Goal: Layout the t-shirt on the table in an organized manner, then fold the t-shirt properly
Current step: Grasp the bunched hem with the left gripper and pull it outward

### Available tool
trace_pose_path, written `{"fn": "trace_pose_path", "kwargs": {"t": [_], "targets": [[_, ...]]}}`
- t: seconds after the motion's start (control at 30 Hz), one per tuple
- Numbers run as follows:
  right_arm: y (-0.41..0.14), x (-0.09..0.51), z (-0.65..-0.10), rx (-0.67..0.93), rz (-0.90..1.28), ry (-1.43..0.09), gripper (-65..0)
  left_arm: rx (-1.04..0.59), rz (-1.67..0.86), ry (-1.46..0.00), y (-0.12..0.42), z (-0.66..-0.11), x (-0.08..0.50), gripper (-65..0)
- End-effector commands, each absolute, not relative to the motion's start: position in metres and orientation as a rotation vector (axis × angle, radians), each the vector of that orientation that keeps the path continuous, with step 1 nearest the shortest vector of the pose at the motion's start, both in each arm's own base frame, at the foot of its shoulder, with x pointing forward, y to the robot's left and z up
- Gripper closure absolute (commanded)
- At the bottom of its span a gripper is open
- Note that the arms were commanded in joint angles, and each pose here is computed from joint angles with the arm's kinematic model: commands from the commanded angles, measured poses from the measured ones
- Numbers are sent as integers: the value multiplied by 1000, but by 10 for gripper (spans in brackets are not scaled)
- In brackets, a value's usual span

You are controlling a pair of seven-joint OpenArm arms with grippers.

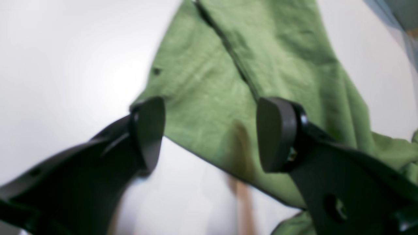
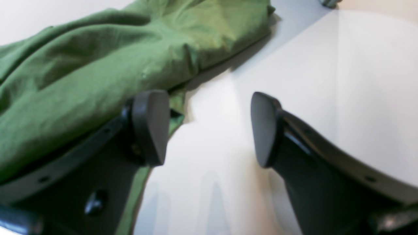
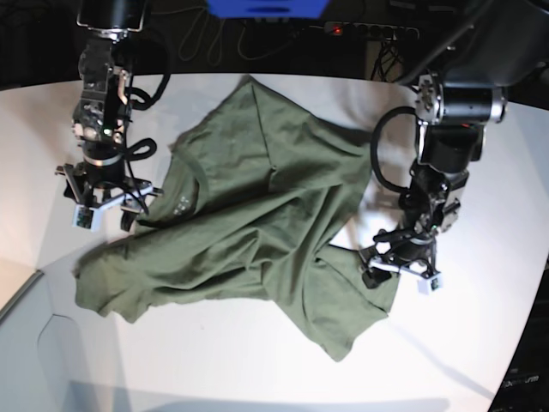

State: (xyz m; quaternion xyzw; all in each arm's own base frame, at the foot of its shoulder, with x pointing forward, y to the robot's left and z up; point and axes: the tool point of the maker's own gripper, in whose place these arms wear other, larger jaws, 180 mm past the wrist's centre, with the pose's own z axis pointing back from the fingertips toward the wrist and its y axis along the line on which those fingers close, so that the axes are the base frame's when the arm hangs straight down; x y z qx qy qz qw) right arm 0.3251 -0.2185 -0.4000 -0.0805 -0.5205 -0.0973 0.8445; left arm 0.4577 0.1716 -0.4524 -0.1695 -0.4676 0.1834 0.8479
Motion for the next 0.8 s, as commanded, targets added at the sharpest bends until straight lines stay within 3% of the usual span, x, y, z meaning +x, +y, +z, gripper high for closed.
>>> {"fn": "trace_pose_path", "kwargs": {"t": [0.0,0.23,0.43,0.77], "targets": [[-220,334,-385,-179,-196,-1153,-373,-345,384,-1017,183,-441,466,-431],[-219,334,-385,-176,-194,-1153,-373,-263,531,-983,248,-469,424,-431],[-218,334,-385,-174,-194,-1154,-373,-274,610,-923,265,-483,398,-431],[-218,334,-385,-173,-195,-1153,-373,-388,558,-933,210,-458,421,-431]]}}
